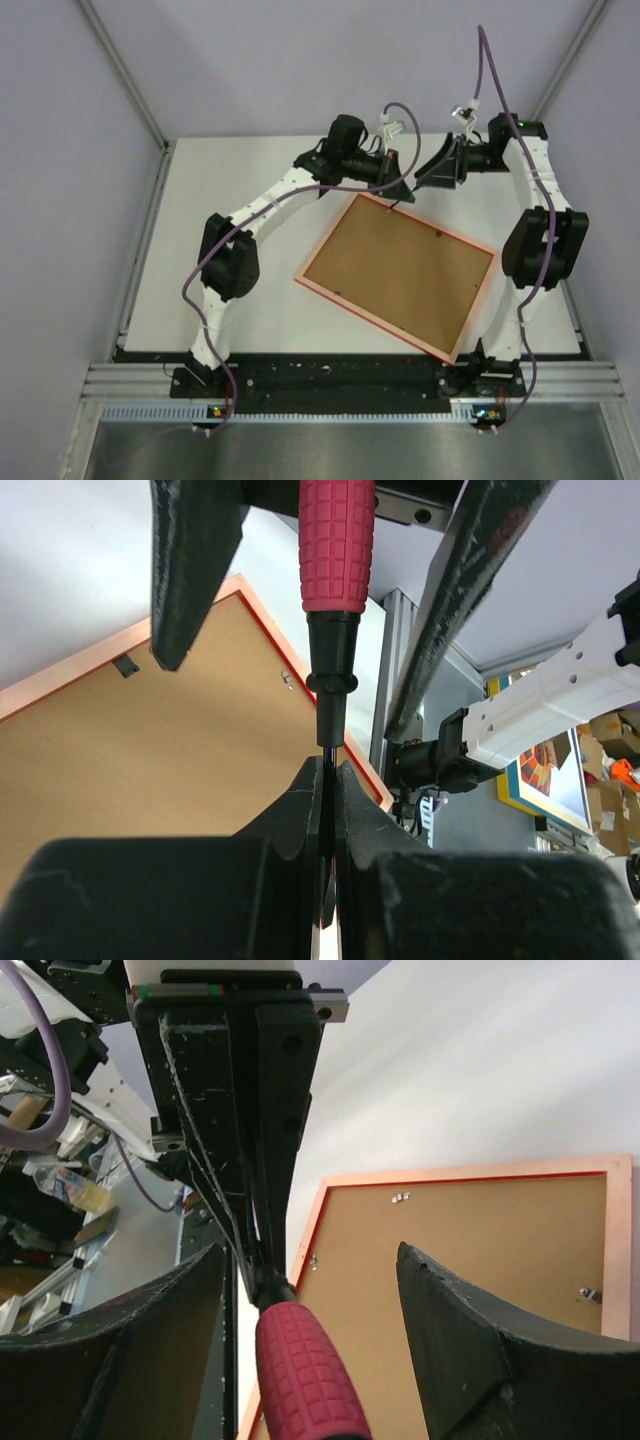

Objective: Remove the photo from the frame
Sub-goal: Adjust the screwdriver, then release the photo frame item from the photo frame.

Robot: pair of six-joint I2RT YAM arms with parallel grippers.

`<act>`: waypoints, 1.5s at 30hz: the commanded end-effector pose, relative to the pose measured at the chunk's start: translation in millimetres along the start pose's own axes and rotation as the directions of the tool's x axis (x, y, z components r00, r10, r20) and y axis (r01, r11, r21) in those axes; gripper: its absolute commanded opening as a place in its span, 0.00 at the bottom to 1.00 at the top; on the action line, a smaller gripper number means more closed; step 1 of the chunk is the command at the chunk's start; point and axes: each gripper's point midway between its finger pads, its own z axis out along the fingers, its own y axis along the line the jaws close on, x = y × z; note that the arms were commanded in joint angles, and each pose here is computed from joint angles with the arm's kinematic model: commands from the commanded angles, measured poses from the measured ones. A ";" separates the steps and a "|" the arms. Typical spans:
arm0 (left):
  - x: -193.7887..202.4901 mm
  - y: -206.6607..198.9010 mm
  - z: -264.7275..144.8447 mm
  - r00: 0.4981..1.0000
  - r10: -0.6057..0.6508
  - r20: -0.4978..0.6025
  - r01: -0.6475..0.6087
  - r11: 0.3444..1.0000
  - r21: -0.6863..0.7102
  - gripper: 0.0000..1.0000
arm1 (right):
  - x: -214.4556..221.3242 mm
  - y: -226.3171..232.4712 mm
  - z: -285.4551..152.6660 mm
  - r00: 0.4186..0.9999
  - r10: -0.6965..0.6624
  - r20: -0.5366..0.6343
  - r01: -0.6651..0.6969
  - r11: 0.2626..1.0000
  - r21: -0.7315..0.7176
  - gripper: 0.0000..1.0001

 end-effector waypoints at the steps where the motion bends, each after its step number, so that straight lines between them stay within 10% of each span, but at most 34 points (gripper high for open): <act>1: -17.1 -23.2 -2.2 0.997 0.071 0.038 -0.073 0.996 0.056 0.00 | -31.5 29.3 -6.1 0.985 0.094 0.145 -0.077 0.990 -0.117 0.68; 8: -15.4 -21.5 4.1 0.997 0.067 0.032 -0.069 0.996 0.064 0.00 | -39.1 28.9 -7.3 0.986 0.076 0.148 -0.059 0.991 -0.116 0.50; 13: -17.2 -18.6 6.8 0.997 0.066 0.034 -0.068 0.996 0.065 0.00 | -41.7 36.5 -6.3 0.988 0.056 0.147 -0.039 0.992 -0.119 0.00; 18: -16.9 -15.1 8.9 0.997 0.067 0.033 -0.069 0.996 0.063 0.05 | -43.8 46.3 -5.4 0.989 0.021 0.146 -0.004 0.993 -0.118 0.00; 22: -12.8 -7.8 3.9 0.997 0.071 0.018 -0.071 0.997 0.005 0.76 | -46.0 43.8 -5.5 0.992 0.012 0.124 0.000 0.995 -0.100 0.00; 24: -14.4 -4.0 -4.0 0.996 0.086 0.019 -0.085 0.996 -0.029 0.95 | -41.7 32.6 -5.3 0.997 0.019 0.070 -0.015 0.998 -0.054 0.00; 37: -6.5 53.9 -97.2 0.992 0.130 0.011 -0.119 0.936 -0.333 0.98 | -35.1 -78.5 -3.5 0.976 0.088 -0.198 0.033 0.845 0.534 0.00; 45: 42.0 133.5 -150.6 0.984 0.144 -0.100 -0.174 0.732 -0.658 0.98 | -10.6 -132.7 26.7 0.870 0.104 -0.481 0.300 0.663 0.686 0.00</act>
